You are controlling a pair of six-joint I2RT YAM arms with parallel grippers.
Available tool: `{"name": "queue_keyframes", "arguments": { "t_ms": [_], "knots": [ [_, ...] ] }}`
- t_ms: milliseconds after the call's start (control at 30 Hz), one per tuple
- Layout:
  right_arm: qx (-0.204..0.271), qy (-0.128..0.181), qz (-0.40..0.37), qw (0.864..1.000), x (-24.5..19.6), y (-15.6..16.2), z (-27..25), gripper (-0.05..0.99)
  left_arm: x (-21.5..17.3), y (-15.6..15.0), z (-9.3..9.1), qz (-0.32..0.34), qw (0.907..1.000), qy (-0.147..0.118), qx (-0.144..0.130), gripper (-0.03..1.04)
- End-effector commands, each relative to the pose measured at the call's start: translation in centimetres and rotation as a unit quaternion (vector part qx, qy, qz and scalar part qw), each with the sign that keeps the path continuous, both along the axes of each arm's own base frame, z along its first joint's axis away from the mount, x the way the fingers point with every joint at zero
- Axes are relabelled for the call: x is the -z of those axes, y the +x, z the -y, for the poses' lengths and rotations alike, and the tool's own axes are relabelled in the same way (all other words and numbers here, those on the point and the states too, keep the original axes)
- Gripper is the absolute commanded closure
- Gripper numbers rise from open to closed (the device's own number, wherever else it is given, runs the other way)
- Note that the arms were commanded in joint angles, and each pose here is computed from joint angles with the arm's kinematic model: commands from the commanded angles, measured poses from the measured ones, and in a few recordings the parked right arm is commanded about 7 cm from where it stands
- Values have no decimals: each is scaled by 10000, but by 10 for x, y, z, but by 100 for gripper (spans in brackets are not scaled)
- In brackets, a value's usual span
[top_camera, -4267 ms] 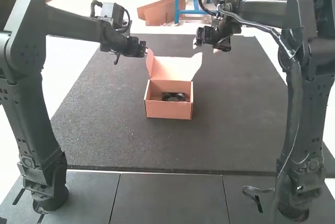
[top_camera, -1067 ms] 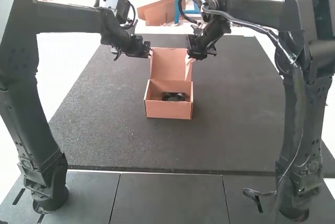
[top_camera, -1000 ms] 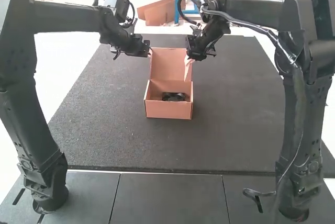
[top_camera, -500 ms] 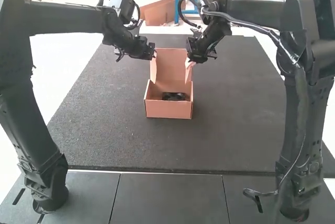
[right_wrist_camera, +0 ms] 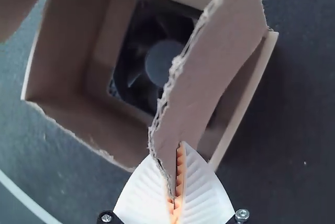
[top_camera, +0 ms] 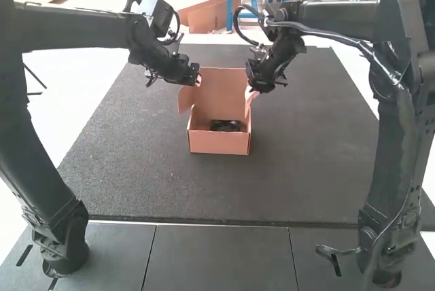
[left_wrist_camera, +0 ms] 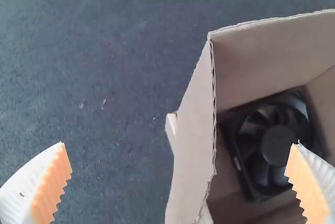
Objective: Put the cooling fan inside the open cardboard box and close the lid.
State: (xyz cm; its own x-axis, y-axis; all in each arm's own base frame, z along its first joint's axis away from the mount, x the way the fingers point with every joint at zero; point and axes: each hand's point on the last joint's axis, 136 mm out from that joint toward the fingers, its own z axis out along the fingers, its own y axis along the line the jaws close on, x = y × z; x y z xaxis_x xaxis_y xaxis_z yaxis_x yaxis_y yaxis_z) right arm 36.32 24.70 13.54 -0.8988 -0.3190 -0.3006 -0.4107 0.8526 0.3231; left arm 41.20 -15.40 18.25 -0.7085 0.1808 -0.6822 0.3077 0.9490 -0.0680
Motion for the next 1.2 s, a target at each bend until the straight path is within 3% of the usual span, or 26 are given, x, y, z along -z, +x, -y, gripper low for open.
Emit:
{"name": "queue_keyframes", "arguments": {
  "t_ms": [0,67,167,300,533,833,1033,1167],
  "knots": [
    [-69,113,121,9998,-13,-3,-2,95,-50,3,-9,699,9971,-179,-249,4],
    [-69,120,135,9998,-13,-2,-2,95,-70,9,-25,1048,9925,-227,-591,4],
    [-46,127,149,9998,-13,0,-1,95,-91,18,-46,1481,9847,-267,-881,4],
    [-44,145,200,9997,-13,2,-2,95,-79,18,-64,1450,9834,120,-1082,4],
    [27,193,263,9995,-18,7,1,95,-34,4,-48,986,9915,449,-717,4],
    [93,211,288,9993,-21,12,5,95,-12,4,-27,808,9943,544,-438,4],
    [128,234,280,9993,-21,14,8,95,-21,9,-29,945,9930,450,-544,4],
    [126,233,263,9993,-20,13,8,95,-31,15,-49,1099,9883,476,-949,4]
  ]
}}
